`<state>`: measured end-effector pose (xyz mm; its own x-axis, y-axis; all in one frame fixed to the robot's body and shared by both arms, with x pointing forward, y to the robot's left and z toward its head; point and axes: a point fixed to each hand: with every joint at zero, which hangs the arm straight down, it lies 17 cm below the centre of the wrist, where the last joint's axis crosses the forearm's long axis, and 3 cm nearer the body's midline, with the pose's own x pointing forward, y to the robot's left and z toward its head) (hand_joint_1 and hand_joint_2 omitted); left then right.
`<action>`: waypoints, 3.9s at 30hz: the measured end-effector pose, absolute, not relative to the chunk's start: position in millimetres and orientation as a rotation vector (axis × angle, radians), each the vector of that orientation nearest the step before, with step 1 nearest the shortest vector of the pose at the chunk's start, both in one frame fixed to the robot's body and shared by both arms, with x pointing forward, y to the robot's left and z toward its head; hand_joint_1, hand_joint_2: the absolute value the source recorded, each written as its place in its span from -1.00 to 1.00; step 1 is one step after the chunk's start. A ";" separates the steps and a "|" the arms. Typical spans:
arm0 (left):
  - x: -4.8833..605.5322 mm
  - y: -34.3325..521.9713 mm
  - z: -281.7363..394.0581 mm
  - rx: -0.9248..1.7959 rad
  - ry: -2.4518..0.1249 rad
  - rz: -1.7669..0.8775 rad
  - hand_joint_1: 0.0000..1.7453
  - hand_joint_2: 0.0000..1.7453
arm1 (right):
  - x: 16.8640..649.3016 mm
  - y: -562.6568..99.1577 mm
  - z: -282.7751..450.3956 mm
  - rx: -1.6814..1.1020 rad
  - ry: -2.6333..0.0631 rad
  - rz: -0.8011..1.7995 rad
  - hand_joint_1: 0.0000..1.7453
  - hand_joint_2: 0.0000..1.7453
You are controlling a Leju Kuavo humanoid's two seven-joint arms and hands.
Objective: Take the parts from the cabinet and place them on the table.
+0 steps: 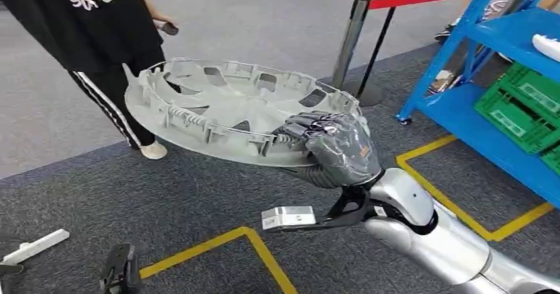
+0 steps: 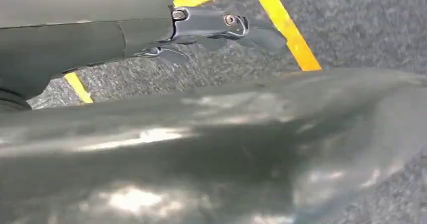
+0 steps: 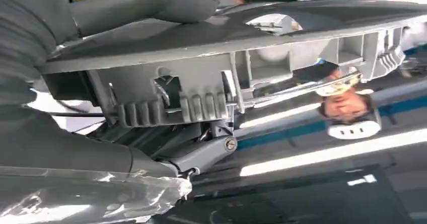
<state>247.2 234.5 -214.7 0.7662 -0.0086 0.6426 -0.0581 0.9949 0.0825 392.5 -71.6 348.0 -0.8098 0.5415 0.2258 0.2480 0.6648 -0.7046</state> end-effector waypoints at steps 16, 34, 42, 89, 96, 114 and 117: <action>247.5 234.8 -214.8 0.099 -0.697 0.025 -1.00 -1.00 | 391.5 -69.8 348.5 -0.615 -2.466 0.958 1.00 1.00; 230.8 246.9 -222.7 0.110 -0.667 0.036 -1.00 -1.00 | 389.5 -71.7 340.9 -0.613 -2.450 0.973 1.00 1.00; 226.6 246.9 -224.3 0.107 -0.662 0.039 -1.00 -1.00 | 389.9 -78.4 329.7 -0.637 -2.418 0.989 1.00 1.00; 206.1 256.3 -229.0 0.119 -0.646 0.023 -1.00 -1.00 | 381.8 -121.0 308.1 -0.774 -2.320 1.027 1.00 1.00; 199.7 260.4 -231.0 0.124 -0.638 0.020 -1.00 -1.00 | 381.5 -123.2 308.9 -0.780 -2.319 1.022 1.00 1.00; 205.8 259.1 -228.2 0.117 -0.648 0.023 -1.00 -1.00 | 380.5 -129.5 312.2 -0.800 -2.319 1.009 1.00 1.00; 204.5 258.4 -228.6 0.116 -0.644 0.024 -1.00 -1.00 | 380.0 -129.7 310.1 -0.799 -2.314 1.011 1.00 1.00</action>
<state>204.5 258.4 -228.6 0.7996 -0.0139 0.6004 -0.0582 0.9932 0.1004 380.0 -129.7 310.1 -0.7100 0.6762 0.1966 0.3151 0.5547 -0.7700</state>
